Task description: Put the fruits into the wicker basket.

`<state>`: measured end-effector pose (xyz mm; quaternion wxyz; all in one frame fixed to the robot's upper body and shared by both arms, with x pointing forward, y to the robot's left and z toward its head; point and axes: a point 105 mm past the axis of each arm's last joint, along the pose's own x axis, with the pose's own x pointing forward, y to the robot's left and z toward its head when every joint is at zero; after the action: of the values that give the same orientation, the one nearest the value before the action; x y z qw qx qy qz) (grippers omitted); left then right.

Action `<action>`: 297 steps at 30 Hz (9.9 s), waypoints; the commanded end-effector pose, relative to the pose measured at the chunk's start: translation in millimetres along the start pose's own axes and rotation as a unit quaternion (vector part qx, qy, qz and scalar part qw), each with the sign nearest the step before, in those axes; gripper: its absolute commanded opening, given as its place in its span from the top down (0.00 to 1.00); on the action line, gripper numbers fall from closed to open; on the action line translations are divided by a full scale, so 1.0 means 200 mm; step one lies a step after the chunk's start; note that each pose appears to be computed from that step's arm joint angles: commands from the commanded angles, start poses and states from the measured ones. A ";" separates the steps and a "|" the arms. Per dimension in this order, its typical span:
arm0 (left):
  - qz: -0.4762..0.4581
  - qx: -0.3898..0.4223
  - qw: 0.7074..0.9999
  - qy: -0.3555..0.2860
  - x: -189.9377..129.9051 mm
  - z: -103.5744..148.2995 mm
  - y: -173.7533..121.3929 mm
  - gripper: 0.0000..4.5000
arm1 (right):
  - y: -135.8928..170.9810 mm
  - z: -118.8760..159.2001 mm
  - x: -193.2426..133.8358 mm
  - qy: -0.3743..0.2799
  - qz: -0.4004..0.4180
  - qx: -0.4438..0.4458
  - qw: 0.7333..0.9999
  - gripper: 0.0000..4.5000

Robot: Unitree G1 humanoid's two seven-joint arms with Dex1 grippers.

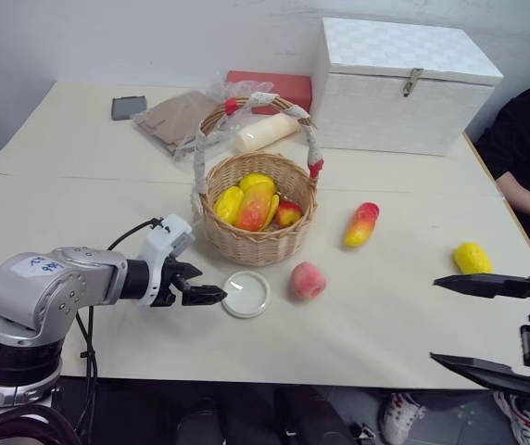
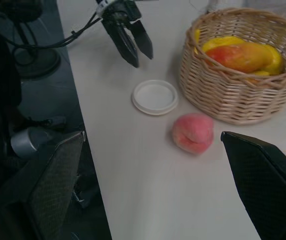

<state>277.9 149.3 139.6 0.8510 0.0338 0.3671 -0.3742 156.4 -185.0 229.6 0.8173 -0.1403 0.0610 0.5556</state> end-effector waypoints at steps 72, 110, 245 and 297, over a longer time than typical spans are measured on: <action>0.280 -0.060 0.912 -0.296 -0.94 0.15 0.71 0.05 | -0.06 0.04 -0.04 -0.078 0.009 -0.041 0.996 0.00; -0.233 0.382 0.881 -0.155 -0.41 0.28 -0.29 0.00 | -0.38 -0.41 0.78 0.005 -0.014 -0.014 1.000 0.21; -0.285 0.359 0.826 -0.329 -0.24 0.60 -0.45 0.00 | -0.90 -0.62 -0.43 0.091 -0.533 0.151 0.827 0.00; -0.120 0.337 0.875 -0.326 -0.46 0.54 -0.18 0.00 | -0.60 0.39 0.91 -0.172 -0.113 0.040 0.978 0.19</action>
<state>283.6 142.1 276.5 0.8098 0.1371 -0.0556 -0.5677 350.4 -36.3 249.5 0.8913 -0.0222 -0.0189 0.4524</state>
